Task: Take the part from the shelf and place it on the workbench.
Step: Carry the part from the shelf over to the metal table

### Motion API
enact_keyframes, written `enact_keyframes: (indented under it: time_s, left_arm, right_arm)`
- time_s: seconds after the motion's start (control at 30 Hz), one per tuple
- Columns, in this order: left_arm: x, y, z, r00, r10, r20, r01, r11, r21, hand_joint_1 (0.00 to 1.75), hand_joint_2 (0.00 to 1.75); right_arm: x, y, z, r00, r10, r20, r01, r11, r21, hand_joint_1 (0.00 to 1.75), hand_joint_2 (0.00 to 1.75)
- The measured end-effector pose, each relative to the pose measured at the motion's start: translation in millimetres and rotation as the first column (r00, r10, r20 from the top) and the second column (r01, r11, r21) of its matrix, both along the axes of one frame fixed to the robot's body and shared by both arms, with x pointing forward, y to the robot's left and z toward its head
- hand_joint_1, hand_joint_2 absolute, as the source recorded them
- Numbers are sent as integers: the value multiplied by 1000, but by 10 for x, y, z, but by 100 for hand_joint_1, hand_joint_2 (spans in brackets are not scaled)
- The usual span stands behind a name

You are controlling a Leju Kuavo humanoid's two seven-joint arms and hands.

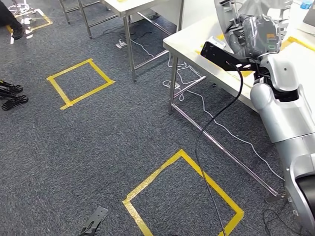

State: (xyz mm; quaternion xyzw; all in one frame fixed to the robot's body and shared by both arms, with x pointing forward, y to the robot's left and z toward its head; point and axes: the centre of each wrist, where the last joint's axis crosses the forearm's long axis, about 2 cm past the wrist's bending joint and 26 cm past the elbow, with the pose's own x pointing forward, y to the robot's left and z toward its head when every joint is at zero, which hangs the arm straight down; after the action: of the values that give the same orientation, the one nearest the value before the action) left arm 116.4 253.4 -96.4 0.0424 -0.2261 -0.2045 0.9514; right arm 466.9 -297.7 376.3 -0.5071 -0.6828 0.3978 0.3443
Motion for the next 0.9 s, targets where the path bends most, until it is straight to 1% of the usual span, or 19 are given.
enact_keyframes:
  time_s: [0.6, 0.77, 0.9]
  left_arm:
    - [19, 37, 2, 1000, 1, 4, -1, 1000, 7, 0, 175]
    - [43, 40, 8, 1000, 2, 9, -2, 1000, 7, 0, 175]
    - [26, 37, 4, 1000, 3, 6, -3, 1000, 6, 0, 175]
  right_arm:
    - [-8, -4, -16, 1000, -5, -7, 5, 1000, -3, 175, 175]
    - [-9, -49, -34, 1000, -16, -12, 16, 1000, -3, 175, 175]
    - [-10, -40, -51, 1000, -11, -15, 11, 1000, -7, 175, 175]
